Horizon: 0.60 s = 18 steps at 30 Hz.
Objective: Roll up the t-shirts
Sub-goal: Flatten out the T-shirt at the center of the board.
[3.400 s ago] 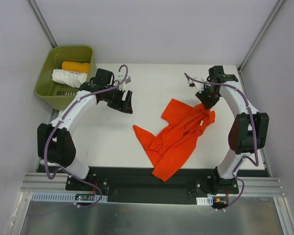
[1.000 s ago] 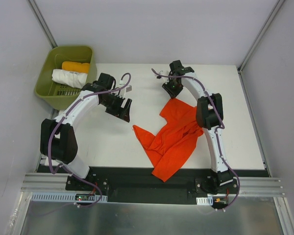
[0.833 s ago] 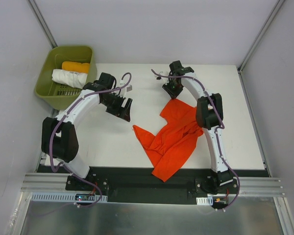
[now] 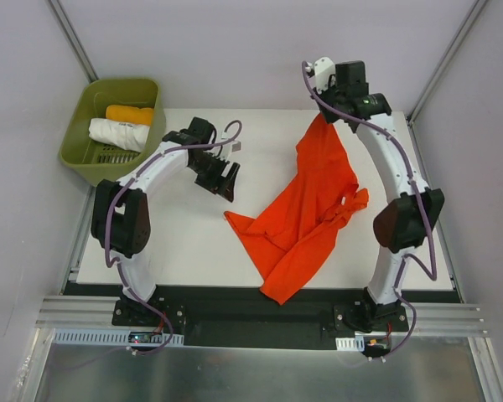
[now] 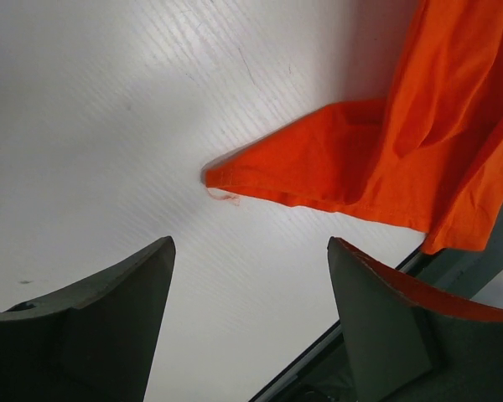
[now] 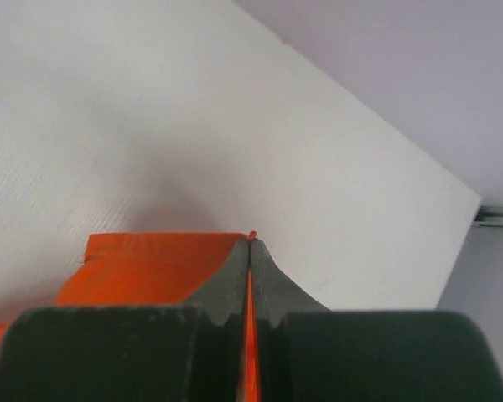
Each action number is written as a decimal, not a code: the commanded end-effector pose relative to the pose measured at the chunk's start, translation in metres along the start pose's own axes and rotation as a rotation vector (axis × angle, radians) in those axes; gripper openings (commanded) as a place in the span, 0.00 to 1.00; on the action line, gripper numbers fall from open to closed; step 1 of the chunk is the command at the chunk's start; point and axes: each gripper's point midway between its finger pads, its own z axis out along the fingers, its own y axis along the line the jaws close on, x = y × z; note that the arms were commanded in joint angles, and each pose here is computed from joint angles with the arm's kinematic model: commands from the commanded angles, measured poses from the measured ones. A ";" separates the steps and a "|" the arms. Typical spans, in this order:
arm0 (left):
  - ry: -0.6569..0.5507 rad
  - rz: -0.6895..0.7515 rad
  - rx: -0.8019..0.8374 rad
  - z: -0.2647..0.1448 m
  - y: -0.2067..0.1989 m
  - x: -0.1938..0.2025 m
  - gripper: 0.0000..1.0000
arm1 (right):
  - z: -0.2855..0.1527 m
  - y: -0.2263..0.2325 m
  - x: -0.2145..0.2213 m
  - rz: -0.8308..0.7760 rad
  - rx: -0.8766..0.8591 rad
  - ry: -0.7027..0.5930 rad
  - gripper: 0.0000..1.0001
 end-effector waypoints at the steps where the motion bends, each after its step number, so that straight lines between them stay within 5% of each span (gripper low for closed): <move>1: 0.048 0.065 -0.031 0.015 0.000 -0.002 0.72 | -0.013 -0.009 0.018 0.034 0.068 0.041 0.01; 12: 0.134 0.144 -0.107 0.033 0.024 0.016 0.68 | -0.014 -0.053 0.044 -0.019 0.246 0.129 0.01; 18: 0.136 0.171 -0.100 0.030 0.022 0.022 0.68 | -0.031 -0.093 0.029 0.002 0.324 0.075 0.01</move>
